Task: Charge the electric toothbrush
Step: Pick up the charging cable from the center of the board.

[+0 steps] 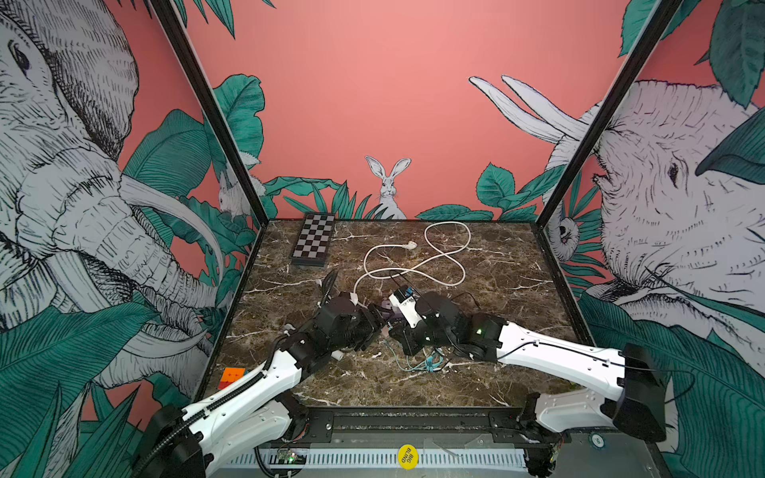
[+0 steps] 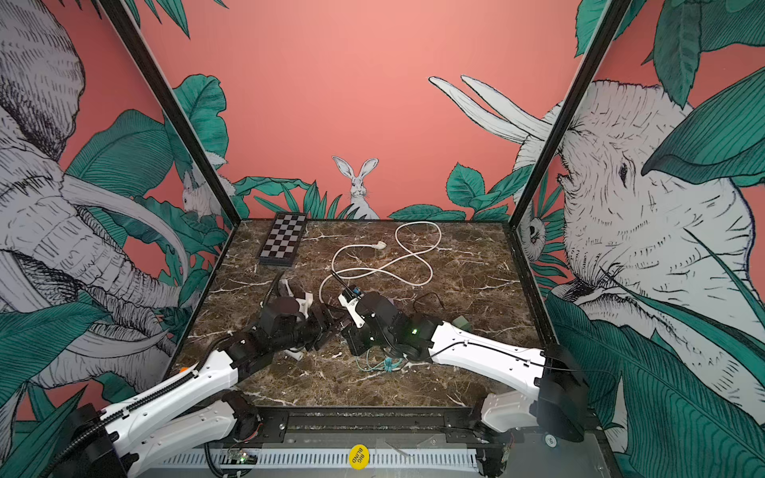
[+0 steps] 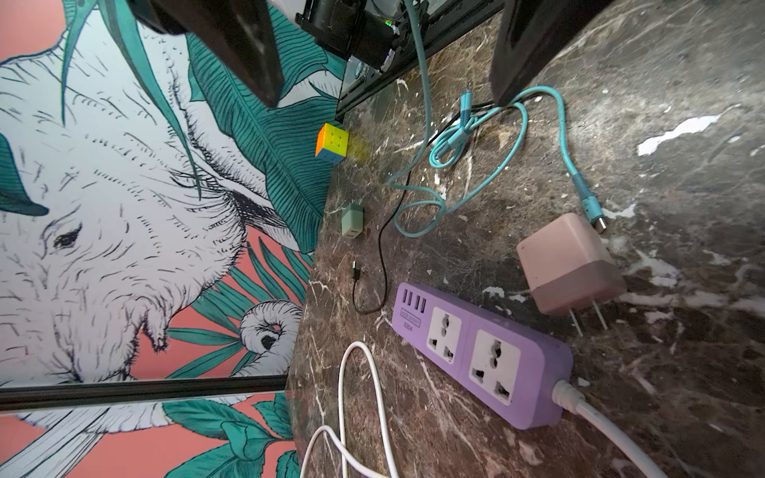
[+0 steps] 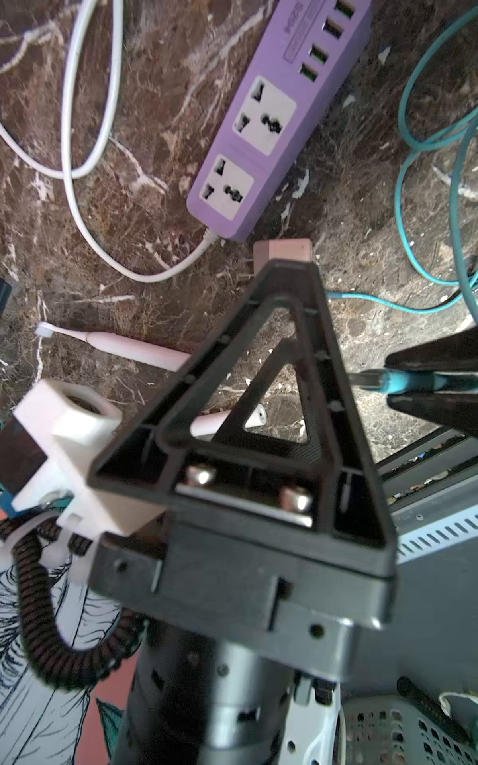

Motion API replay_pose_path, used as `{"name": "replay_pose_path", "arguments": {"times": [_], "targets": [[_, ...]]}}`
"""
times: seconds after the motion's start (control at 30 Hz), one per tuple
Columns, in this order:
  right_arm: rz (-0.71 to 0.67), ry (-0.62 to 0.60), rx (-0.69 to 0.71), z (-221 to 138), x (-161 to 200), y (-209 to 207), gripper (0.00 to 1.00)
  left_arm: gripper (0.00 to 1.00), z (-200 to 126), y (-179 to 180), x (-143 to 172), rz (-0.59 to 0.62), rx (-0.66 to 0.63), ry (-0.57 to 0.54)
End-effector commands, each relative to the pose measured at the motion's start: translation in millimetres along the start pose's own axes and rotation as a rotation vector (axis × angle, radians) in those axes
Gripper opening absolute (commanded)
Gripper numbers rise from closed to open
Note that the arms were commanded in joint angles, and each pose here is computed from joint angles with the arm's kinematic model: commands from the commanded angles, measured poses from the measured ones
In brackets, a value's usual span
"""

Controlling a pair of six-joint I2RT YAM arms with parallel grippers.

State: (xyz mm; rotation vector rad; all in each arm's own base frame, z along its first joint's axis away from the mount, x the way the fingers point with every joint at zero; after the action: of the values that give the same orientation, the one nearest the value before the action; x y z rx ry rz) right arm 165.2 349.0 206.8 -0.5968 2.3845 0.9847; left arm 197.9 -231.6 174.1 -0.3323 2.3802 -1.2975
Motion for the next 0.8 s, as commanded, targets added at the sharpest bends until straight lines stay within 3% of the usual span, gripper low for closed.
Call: {"name": "replay_pose_path", "arguments": {"times": [0.0, 0.77], "targets": [[0.016, 0.004, -0.057, 8, -1, 7, 0.00, 0.80, -4, -9, -7, -0.019, 0.056, -0.058], [0.118, 0.053, -0.053, 27, 1, -10, 0.00, 0.45, -2, -15, -4, 0.052, 0.041, -0.016]]}}
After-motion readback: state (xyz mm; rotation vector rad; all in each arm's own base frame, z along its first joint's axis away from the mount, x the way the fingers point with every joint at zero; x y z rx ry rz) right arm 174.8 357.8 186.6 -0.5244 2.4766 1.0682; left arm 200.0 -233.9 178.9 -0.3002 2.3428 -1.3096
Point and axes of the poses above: each gripper's point midway between its finger pads, its own z axis out along the fingers, its own y axis along the line the jaws close on, x = y × z, the point moved 2 cm from there along -z, back along the fingers, and after that the axes turned 12 degrees about z, right-handed, at the moved point
